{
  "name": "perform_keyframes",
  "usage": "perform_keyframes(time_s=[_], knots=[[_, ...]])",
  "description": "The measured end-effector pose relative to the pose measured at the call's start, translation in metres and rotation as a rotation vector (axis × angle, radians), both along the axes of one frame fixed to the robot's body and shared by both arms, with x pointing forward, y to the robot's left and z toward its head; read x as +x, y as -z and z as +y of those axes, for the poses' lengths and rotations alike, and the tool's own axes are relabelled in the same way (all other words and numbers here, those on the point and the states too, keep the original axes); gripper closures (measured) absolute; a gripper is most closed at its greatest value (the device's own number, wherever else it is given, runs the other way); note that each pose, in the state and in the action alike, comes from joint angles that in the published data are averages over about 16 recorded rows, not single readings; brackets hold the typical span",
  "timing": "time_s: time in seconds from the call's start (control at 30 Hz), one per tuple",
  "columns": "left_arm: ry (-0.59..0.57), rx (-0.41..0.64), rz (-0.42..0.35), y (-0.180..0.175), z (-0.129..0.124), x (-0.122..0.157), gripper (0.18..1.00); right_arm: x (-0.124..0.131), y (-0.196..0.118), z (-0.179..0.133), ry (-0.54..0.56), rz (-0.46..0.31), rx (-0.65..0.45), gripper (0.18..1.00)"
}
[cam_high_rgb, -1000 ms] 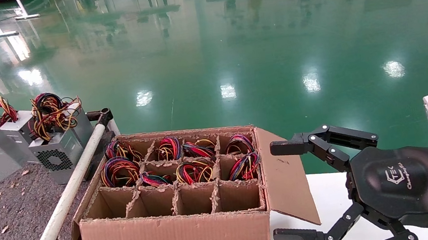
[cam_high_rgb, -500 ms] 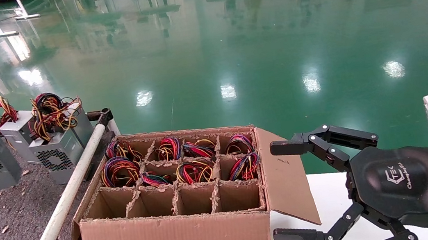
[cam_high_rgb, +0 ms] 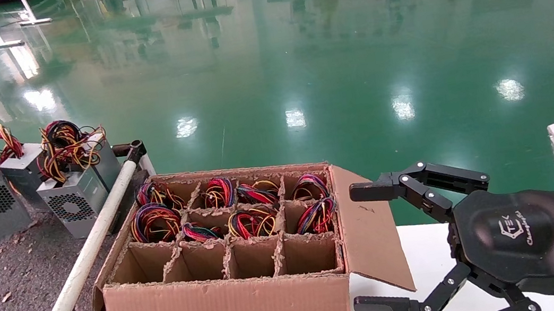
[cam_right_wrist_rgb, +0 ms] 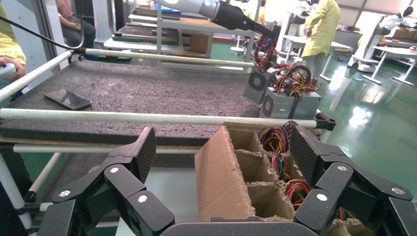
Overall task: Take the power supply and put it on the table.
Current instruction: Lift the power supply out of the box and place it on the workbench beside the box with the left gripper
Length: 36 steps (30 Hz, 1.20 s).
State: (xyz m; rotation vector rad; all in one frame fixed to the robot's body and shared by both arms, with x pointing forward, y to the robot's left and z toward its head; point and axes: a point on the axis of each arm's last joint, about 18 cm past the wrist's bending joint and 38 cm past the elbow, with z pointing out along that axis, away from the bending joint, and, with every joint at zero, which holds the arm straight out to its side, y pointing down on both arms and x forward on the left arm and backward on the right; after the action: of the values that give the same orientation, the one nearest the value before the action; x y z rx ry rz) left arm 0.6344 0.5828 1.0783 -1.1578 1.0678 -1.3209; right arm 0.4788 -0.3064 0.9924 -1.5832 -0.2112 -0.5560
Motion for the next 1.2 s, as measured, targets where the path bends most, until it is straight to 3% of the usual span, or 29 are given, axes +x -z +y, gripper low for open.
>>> perform_keyframes(time_s=[0.6, 1.2], knots=[[0.094, 0.023, 0.013, 0.001, -0.032, 0.015, 0.959, 0.000, 0.000, 0.000, 0.000, 0.000, 0.000, 0.179], [0.237, 0.046, 0.050, 0.013, -0.057, 0.012, 0.959, 0.000, 0.000, 0.000, 0.000, 0.000, 0.000, 0.179]])
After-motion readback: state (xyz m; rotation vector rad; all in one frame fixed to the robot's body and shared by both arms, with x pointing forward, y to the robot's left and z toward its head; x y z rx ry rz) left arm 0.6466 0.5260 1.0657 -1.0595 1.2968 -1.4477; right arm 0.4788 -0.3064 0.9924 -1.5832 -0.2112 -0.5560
